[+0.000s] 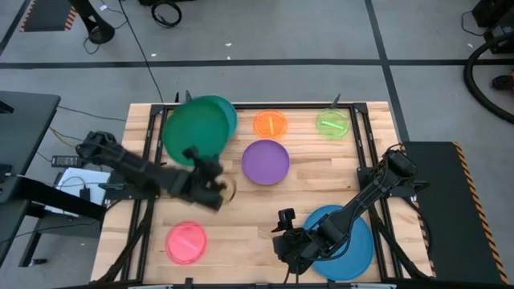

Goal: Stack plastic plates
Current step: Stack the green plate on top of the light blue plate

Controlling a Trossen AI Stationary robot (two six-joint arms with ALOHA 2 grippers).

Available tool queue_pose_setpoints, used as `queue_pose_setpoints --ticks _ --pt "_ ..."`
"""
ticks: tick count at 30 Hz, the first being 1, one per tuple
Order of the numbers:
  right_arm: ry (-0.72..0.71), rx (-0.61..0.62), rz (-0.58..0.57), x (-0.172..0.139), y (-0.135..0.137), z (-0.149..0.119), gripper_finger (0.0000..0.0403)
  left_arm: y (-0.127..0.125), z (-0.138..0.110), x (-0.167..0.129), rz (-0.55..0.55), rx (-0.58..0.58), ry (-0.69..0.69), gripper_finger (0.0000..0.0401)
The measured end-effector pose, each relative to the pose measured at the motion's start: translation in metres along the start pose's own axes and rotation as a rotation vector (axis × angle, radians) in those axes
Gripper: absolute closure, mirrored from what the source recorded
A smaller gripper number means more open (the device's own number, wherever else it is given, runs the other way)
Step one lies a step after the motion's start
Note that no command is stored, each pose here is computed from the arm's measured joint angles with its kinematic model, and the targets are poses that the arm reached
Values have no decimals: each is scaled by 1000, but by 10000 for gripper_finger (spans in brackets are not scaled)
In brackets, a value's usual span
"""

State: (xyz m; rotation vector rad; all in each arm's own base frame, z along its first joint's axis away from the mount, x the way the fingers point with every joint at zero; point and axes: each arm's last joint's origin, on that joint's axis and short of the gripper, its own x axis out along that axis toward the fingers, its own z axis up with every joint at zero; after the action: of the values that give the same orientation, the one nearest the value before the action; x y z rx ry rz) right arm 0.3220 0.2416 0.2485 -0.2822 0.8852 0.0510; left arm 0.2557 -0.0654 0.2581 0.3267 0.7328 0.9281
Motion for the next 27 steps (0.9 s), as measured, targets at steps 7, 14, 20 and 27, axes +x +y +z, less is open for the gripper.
queue_pose_setpoints --ticks 7,14,20,27 --pt "-14 9 2 1 -1 2 154 13 -7 99 110 97 120 386" --pt "-22 7 16 -3 6 0 154 46 -35 174 -81 -5 140 386" --pt "-23 8 16 -3 6 1 154 65 -47 193 -120 12 171 386" --pt "-20 18 7 0 1 2 154 54 -59 190 -164 26 156 386"
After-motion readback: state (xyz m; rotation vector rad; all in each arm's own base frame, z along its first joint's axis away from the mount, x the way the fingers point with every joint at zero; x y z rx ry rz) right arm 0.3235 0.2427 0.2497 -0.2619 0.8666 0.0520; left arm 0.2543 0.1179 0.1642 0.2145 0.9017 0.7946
